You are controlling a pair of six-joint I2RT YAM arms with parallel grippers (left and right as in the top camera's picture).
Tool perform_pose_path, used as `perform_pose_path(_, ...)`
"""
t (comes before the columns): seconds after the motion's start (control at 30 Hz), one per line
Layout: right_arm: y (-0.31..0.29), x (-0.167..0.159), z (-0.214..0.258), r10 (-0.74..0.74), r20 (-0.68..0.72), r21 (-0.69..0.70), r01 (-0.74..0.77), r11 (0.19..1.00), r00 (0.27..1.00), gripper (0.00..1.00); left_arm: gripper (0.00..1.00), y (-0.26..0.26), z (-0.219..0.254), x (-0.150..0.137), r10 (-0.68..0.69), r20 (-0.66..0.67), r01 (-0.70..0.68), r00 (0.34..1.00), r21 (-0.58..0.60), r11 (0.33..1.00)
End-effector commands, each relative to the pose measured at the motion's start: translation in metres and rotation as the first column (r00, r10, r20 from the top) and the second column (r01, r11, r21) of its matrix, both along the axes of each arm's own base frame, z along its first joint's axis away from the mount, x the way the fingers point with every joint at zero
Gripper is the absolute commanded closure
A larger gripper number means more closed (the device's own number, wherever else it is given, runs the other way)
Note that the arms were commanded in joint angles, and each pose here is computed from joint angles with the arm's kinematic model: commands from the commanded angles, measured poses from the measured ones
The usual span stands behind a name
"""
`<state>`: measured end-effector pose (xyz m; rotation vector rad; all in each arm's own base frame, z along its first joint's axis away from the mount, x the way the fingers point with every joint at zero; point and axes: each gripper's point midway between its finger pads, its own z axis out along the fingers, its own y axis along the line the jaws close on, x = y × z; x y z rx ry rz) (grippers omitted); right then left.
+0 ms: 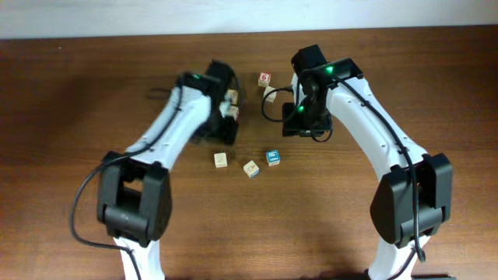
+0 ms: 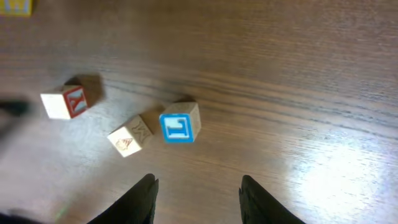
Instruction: Rotate 3 blocks
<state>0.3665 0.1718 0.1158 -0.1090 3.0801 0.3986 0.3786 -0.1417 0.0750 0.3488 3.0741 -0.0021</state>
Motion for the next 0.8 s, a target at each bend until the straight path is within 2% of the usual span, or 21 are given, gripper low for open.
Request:
perform_pose_path(0.0,0.037,-0.013,-0.008,0.186,0.035,-0.023,-0.185,0.982,0.982,0.56,0.18,0.063,0.074,0.056,0.17,0.174,-0.17,0.97,-0.019,0.985)
perform_pose_path(0.07,0.069,-0.029,-0.027,0.394,0.054,-0.066,-0.391,0.918,0.917,0.56,0.09,0.109,0.091,0.072,0.286,0.212,-0.277,0.934,-0.071,0.958)
perform_pose_path(0.13,0.086,-0.04,-0.051,0.482,0.027,-0.167,-0.472,0.866,0.876,0.56,0.07,0.138,0.09,0.073,0.351,0.201,-0.34,0.915,-0.086,0.936)
perform_pose_path(0.23,0.091,-0.051,-0.091,0.517,-0.059,-0.22,-0.516,0.828,0.854,0.55,0.06,0.143,0.089,0.068,0.362,0.183,-0.352,0.914,-0.086,0.932)
perform_pose_path(0.33,0.09,-0.052,-0.109,0.514,-0.091,-0.22,-0.521,0.825,0.853,0.56,0.05,0.142,0.089,0.067,0.362,0.179,-0.352,0.915,-0.084,0.932)
perform_pose_path(0.43,0.092,-0.049,-0.108,0.469,-0.079,-0.222,-0.475,0.852,0.879,0.69,0.04,0.142,0.089,0.067,0.362,0.179,-0.352,0.915,-0.084,0.932)
perform_pose_path(0.5,0.1,-0.039,-0.102,0.36,-0.042,-0.211,-0.361,0.908,0.932,0.79,0.04,0.142,0.089,0.067,0.362,0.179,-0.352,0.915,-0.084,0.932)
perform_pose_path(0.53,0.107,-0.033,-0.1,0.279,-0.015,-0.192,-0.277,0.941,0.96,0.81,0.04,0.142,0.089,0.067,0.362,0.179,-0.352,0.915,-0.084,0.932)
perform_pose_path(0.57,0.113,-0.025,-0.1,0.205,0.017,-0.173,-0.2,0.964,0.979,0.81,0.04,0.142,0.089,0.067,0.362,0.176,-0.353,0.915,-0.083,0.932)
perform_pose_path(0.63,0.129,-0.015,-0.097,0.193,0.062,-0.107,-0.186,0.977,0.979,0.81,0.04,0.142,0.089,0.067,0.362,0.176,-0.353,0.915,-0.083,0.932)
perform_pose_path(0.77,0.133,-0.011,-0.097,0.129,0.073,-0.09,-0.122,0.988,0.989,0.81,0.04,0.142,0.089,0.067,0.362,0.176,-0.353,0.915,-0.083,0.932)
